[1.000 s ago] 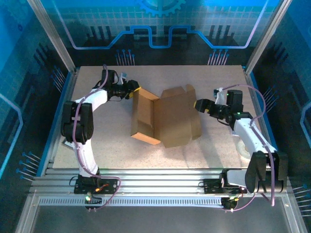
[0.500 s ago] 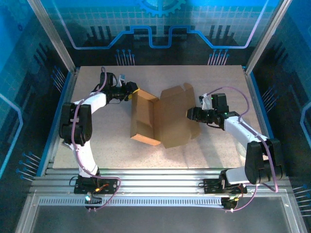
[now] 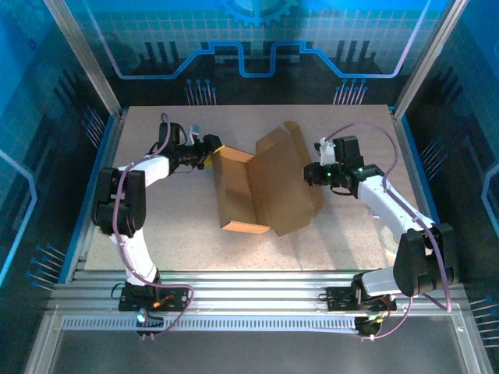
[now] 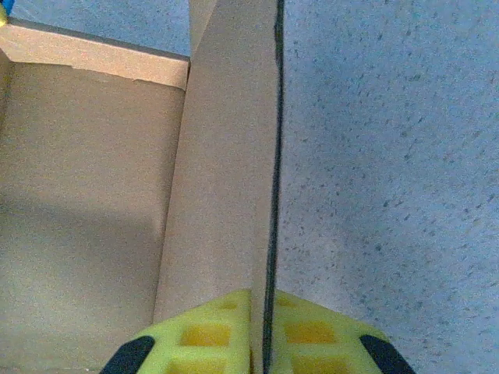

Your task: Fold the paper box

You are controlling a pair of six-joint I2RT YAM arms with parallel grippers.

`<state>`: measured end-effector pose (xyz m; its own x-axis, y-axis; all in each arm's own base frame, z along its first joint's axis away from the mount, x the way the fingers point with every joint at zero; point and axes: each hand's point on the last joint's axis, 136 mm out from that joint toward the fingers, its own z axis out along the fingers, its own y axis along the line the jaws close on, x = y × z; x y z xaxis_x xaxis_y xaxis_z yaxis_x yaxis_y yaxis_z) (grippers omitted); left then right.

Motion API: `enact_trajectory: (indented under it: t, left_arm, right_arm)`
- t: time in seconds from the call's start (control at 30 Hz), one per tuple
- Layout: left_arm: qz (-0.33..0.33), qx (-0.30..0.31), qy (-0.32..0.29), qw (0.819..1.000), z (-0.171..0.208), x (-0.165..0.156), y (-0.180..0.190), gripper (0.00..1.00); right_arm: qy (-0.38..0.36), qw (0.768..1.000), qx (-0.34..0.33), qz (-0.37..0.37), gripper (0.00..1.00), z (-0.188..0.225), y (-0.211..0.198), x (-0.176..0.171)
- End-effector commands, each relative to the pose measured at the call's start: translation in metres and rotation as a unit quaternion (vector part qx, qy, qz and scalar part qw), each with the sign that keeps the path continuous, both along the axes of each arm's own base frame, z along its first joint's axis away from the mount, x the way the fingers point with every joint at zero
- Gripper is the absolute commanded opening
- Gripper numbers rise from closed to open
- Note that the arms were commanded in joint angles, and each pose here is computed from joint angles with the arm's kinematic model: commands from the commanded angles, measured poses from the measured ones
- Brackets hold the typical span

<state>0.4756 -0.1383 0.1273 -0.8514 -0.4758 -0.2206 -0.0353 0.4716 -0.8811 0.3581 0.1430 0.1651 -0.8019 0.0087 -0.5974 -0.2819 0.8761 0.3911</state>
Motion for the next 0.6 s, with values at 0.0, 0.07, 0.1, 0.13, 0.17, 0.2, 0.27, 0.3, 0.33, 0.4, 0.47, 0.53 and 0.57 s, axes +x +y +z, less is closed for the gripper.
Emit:
enact_trajectory:
  t: [0.0,0.07,0.1,0.13,0.17,0.2,0.27,0.3,0.33,0.4,0.47,0.53,0.57]
  left_arm:
    - [-0.018,0.006,-0.083,0.996,0.054,0.007,0.015,0.84]
    - [-0.041,0.02,-0.128,0.991,0.08,0.01,0.016,0.85]
    - [-0.056,0.041,-0.142,0.987,0.086,0.01,0.016,0.86]
    - [-0.071,0.062,-0.153,0.984,0.091,0.012,0.015,0.86]
    - [-0.085,0.07,-0.16,0.981,0.094,0.012,0.013,0.86]
    - [-0.096,0.073,-0.165,0.979,0.099,0.012,0.012,0.86]
    - [-0.117,0.078,-0.185,0.973,0.106,0.012,0.007,0.88]
    - [-0.129,0.089,-0.199,0.967,0.107,0.011,0.004,0.89]
    - [-0.135,0.109,-0.207,0.963,0.107,0.01,0.002,0.89]
    - [-0.16,0.139,-0.226,0.951,0.107,0.006,-0.005,0.9]
    - [-0.182,0.167,-0.232,0.941,0.103,0.003,-0.013,0.9]
    - [-0.211,0.203,-0.234,0.927,0.096,0.001,-0.023,0.89]
    - [-0.224,0.216,-0.232,0.922,0.092,0.0,-0.026,0.88]
  right_arm:
    - [-0.018,0.996,-0.068,0.056,0.09,0.011,0.003,0.002]
    - [-0.025,0.992,-0.093,0.082,0.09,0.018,0.01,0.003]
    - [-0.029,0.989,-0.106,0.097,0.09,0.021,0.014,0.003]
    - [-0.032,0.987,-0.115,0.111,0.09,0.024,0.018,0.004]
    - [-0.034,0.985,-0.121,0.122,0.09,0.025,0.021,0.005]
    - [-0.035,0.982,-0.127,0.134,0.08,0.026,0.025,0.006]
    - [-0.035,0.978,-0.139,0.152,0.08,0.027,0.029,0.009]
    - [-0.035,0.976,-0.146,0.16,0.08,0.029,0.031,0.01]
    - [-0.036,0.973,-0.154,0.166,0.08,0.031,0.033,0.012]
    - [-0.042,0.968,-0.171,0.177,0.08,0.036,0.035,0.015]
    - [-0.047,0.963,-0.183,0.191,0.08,0.042,0.039,0.016]
    - [-0.053,0.957,-0.196,0.209,0.08,0.047,0.045,0.016]
    - [-0.057,0.954,-0.202,0.217,0.08,0.05,0.048,0.016]
